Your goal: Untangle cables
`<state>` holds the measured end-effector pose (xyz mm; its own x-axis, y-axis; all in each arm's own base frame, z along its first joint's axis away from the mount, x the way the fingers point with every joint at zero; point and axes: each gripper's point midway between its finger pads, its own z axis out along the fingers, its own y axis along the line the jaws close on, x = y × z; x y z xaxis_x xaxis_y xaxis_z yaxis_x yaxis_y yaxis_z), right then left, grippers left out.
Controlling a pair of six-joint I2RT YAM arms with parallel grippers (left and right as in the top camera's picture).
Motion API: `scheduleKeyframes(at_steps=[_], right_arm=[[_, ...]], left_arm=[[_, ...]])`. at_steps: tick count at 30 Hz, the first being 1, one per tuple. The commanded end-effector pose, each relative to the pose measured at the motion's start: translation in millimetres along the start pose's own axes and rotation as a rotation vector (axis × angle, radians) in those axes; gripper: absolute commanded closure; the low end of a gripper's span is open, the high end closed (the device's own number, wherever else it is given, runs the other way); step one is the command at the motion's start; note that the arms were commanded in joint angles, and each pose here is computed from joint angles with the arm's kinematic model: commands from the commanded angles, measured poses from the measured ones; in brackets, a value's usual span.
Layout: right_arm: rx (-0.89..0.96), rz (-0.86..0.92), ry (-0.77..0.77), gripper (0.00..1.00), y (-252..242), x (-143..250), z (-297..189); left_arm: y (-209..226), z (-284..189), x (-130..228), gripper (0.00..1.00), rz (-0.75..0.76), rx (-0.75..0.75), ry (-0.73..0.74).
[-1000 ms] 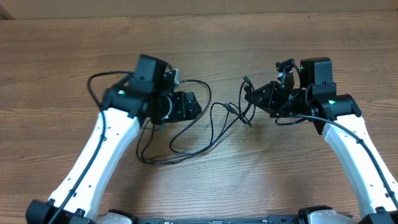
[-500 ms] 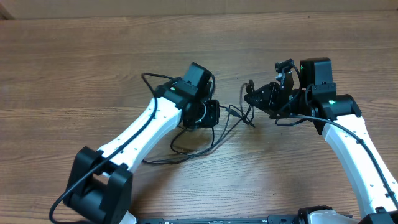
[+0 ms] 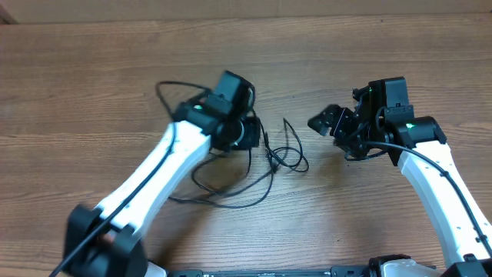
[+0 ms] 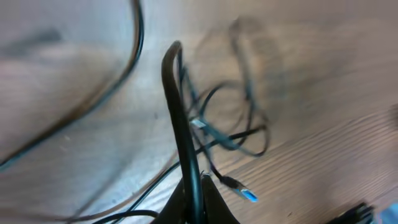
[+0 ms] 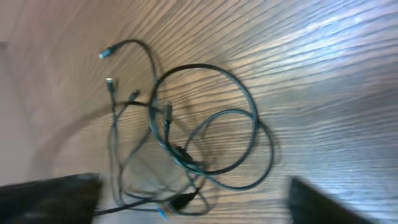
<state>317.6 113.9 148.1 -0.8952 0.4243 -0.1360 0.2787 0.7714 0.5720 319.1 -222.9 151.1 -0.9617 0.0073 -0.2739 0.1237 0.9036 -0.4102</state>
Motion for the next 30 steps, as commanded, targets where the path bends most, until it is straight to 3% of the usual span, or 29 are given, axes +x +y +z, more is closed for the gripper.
scheduleKeyframes(at_steps=[1,6,11,23,30], right_arm=[[0.036,0.026,-0.018,0.0,-5,-8,3],[0.062,0.129,0.032,0.0,-12,4,3],[0.01,0.124,0.055,0.0,-1,13,-6],[-0.127,-0.09,-0.264,0.0,35,19,-106],[-0.102,-0.058,-0.206,0.0,2,50,-83]], left_arm=[[-17,-50,-23,0.96,0.097,0.03,-0.16],[-18,-65,-22,0.96,0.111,0.021,-0.196],[-7,-65,-20,0.96,0.101,-0.033,-0.193],[-4,-66,-22,0.96,0.098,-0.053,-0.204],[-2,-66,-21,0.96,0.097,-0.062,-0.201]])
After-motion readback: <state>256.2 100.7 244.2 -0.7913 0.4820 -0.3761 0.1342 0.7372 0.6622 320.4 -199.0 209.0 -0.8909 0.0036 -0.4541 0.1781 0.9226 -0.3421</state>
